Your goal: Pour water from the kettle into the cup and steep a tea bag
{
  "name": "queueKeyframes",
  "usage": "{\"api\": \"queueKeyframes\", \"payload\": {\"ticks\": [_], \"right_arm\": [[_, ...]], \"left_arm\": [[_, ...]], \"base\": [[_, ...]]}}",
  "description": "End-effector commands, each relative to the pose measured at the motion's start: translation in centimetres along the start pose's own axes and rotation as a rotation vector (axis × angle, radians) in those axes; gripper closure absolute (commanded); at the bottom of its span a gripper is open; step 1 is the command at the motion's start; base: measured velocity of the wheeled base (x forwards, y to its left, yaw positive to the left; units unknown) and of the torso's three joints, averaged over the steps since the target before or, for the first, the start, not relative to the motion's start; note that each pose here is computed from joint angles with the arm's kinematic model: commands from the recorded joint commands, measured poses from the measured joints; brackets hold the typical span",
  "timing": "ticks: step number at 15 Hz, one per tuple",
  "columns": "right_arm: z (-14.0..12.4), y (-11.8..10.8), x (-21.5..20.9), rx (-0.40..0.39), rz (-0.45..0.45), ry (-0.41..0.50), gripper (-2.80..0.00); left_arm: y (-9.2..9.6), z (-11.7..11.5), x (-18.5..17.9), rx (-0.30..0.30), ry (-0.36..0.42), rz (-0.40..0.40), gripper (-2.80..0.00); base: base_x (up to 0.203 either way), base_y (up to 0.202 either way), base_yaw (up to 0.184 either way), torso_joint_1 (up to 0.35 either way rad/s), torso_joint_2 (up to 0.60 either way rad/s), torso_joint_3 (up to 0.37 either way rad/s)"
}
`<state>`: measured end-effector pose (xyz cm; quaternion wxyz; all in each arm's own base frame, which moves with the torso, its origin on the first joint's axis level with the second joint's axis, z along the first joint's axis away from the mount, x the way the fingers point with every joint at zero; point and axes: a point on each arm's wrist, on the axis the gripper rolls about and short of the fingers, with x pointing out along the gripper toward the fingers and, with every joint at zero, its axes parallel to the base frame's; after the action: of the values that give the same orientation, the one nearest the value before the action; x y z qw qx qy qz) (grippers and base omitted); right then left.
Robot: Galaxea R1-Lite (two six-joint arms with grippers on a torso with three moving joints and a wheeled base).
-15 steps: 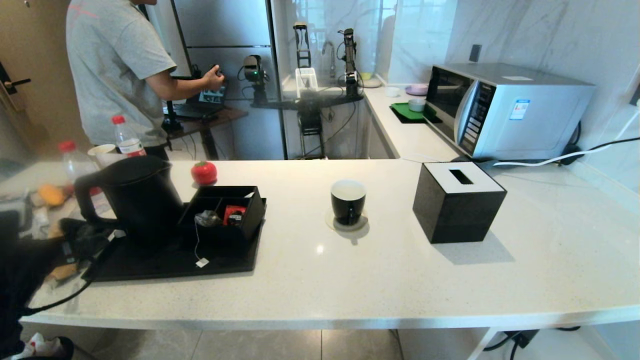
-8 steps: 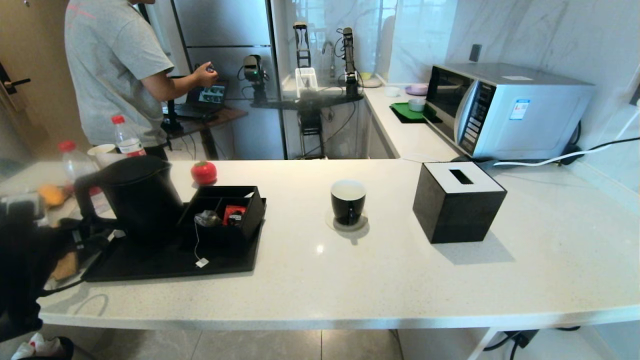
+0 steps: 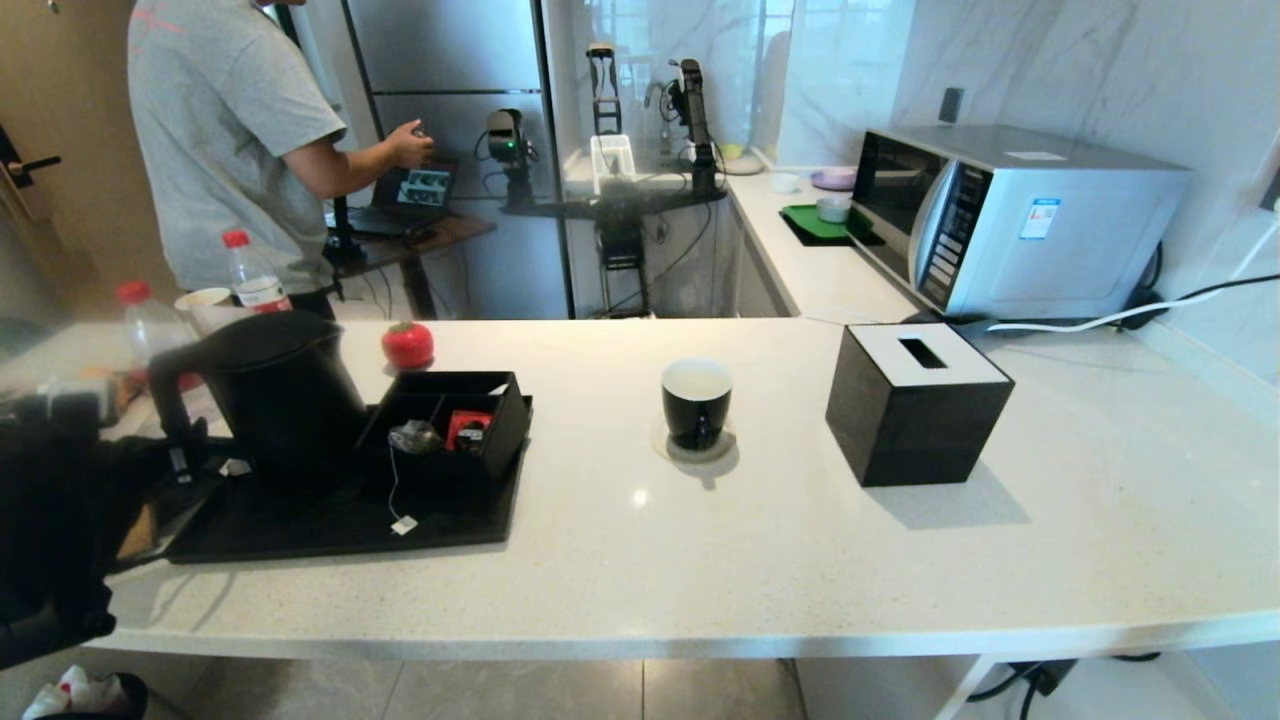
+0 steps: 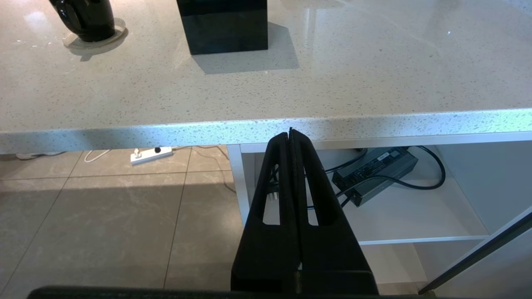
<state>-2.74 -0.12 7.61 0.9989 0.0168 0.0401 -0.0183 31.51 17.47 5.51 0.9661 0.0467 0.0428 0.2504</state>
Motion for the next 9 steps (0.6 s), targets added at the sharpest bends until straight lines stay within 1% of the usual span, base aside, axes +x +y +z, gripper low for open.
{"api": "queueKeyframes", "payload": {"ticks": [1, 4, 9], "right_arm": [[0.0, 0.0, 0.0, 0.001, 0.000, 0.002, 0.00], [0.0, 0.0, 0.0, 0.001, 0.000, 0.002, 0.00], [0.0, 0.0, 0.0, 0.001, 0.000, 0.002, 0.00]], "left_arm": [[-0.1, 0.1, 0.4, 0.000, -0.033, -0.003, -2.80], [-0.6, 0.2, 1.1, -0.001, -0.051, -0.014, -2.80], [-0.7, 0.5, 2.1, 0.000, -0.084, -0.013, -2.80]], "base": [[0.000, 0.000, 0.000, 0.000, 0.00, 0.000], [0.000, 0.000, 0.000, 0.000, 0.00, 0.000], [0.000, 0.000, 0.000, 0.000, 0.00, 0.000]]}}
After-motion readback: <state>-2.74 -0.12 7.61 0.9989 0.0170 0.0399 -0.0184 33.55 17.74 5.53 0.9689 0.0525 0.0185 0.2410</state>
